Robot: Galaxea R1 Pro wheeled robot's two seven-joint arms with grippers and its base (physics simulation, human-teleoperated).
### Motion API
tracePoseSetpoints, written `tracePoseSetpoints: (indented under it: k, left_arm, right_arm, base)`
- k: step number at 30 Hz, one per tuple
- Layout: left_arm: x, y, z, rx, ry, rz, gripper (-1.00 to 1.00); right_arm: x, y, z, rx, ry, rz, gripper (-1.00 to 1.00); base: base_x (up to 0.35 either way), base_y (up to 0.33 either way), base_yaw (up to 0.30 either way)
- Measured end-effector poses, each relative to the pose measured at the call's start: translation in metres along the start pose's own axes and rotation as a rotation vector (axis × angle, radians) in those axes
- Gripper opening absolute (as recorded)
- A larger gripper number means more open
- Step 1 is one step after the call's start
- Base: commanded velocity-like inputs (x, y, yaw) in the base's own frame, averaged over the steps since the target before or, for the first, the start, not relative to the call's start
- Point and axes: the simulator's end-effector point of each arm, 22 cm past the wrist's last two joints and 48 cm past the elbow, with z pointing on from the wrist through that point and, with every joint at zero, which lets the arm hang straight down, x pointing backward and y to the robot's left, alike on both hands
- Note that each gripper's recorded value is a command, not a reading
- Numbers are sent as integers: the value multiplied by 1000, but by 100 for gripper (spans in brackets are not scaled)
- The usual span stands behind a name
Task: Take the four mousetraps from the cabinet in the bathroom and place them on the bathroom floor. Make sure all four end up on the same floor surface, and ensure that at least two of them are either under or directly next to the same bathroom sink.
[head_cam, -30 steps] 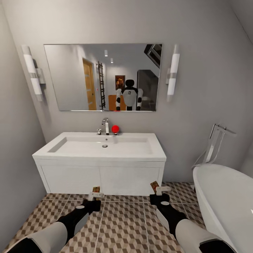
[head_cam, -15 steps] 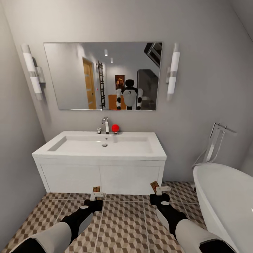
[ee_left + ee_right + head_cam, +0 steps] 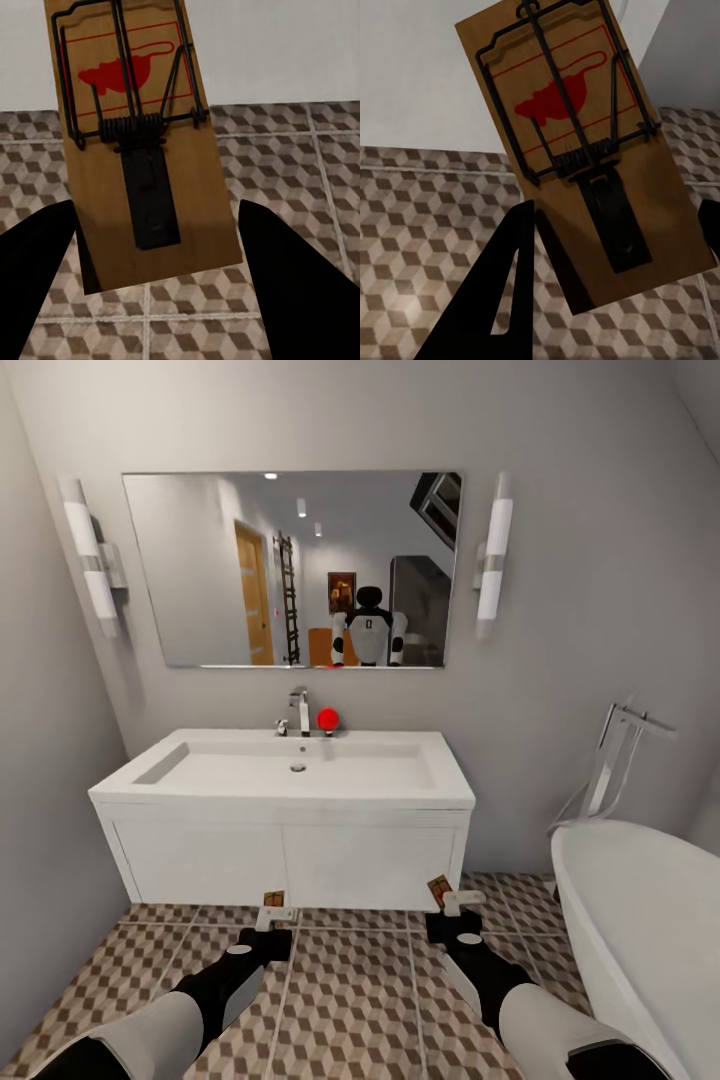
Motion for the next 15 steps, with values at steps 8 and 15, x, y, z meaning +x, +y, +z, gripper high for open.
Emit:
tracePoseSetpoints:
  k: [8,15]
  left_arm:
    - [11,-1,8,0,-1,0,-100]
    - [21,-1,16,1,0,-1,-100]
  right_arm:
    - [30,1,7,0,40,-8,-100]
    - [68,3,11,-4,102,-23,-100]
  base:
    - [0,0,0]
    - [0,0,0]
